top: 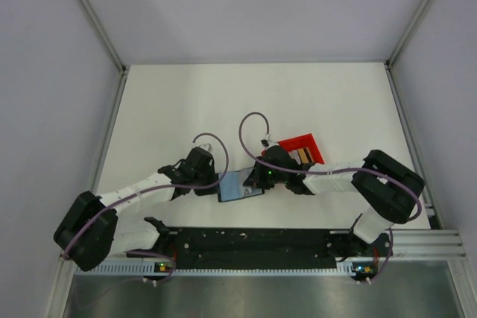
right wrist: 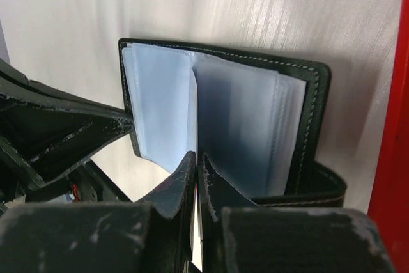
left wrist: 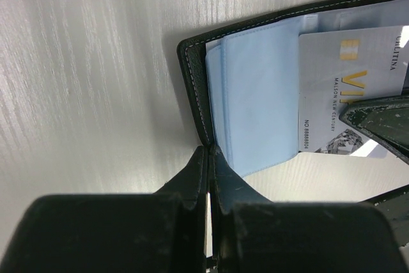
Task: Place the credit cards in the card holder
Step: Turn over the card slot in the card holder, then insert the credit card into the card holder.
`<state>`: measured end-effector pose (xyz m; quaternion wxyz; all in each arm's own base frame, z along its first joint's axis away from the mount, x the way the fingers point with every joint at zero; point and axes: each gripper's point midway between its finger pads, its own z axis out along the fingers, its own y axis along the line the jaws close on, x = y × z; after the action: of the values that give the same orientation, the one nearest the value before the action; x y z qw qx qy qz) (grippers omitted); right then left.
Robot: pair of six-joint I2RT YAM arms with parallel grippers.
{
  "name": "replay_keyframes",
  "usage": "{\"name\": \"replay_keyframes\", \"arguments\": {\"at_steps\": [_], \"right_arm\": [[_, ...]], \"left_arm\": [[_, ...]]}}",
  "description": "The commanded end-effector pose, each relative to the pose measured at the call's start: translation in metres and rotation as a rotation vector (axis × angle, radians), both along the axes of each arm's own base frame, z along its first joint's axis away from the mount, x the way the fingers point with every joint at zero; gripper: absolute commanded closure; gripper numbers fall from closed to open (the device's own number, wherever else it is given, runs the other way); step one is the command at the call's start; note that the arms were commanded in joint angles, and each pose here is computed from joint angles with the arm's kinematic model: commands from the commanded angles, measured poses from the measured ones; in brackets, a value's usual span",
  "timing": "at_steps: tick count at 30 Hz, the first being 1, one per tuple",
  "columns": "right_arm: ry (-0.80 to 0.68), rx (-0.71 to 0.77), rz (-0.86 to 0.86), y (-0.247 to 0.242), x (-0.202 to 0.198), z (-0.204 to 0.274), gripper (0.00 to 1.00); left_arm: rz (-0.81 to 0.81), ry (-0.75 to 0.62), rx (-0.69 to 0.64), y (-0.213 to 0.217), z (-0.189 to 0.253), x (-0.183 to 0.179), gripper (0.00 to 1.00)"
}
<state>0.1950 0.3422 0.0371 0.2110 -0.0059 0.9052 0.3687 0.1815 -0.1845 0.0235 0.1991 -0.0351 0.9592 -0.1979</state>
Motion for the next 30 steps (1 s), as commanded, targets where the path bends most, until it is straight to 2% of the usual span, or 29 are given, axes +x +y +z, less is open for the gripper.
{"name": "replay_keyframes", "arguments": {"at_steps": [1, 9, 23, 30], "right_arm": [[0.001, 0.040, -0.018, 0.005, 0.007, -0.003, 1.00], [0.003, 0.036, -0.018, 0.008, 0.016, -0.011, 1.00], [0.060, 0.032, 0.014, 0.015, -0.004, -0.020, 1.00], [0.096, -0.037, 0.040, 0.020, -0.016, -0.025, 0.98]], "left_arm": [[-0.004, -0.018, -0.018, -0.005, 0.000, 0.004, 1.00], [-0.013, -0.020, -0.026, -0.007, 0.001, 0.004, 1.00], [-0.013, -0.015, -0.039, -0.009, 0.000, 0.003, 1.00], [-0.007, -0.021, -0.049, -0.011, 0.003, 0.005, 1.00]]}}
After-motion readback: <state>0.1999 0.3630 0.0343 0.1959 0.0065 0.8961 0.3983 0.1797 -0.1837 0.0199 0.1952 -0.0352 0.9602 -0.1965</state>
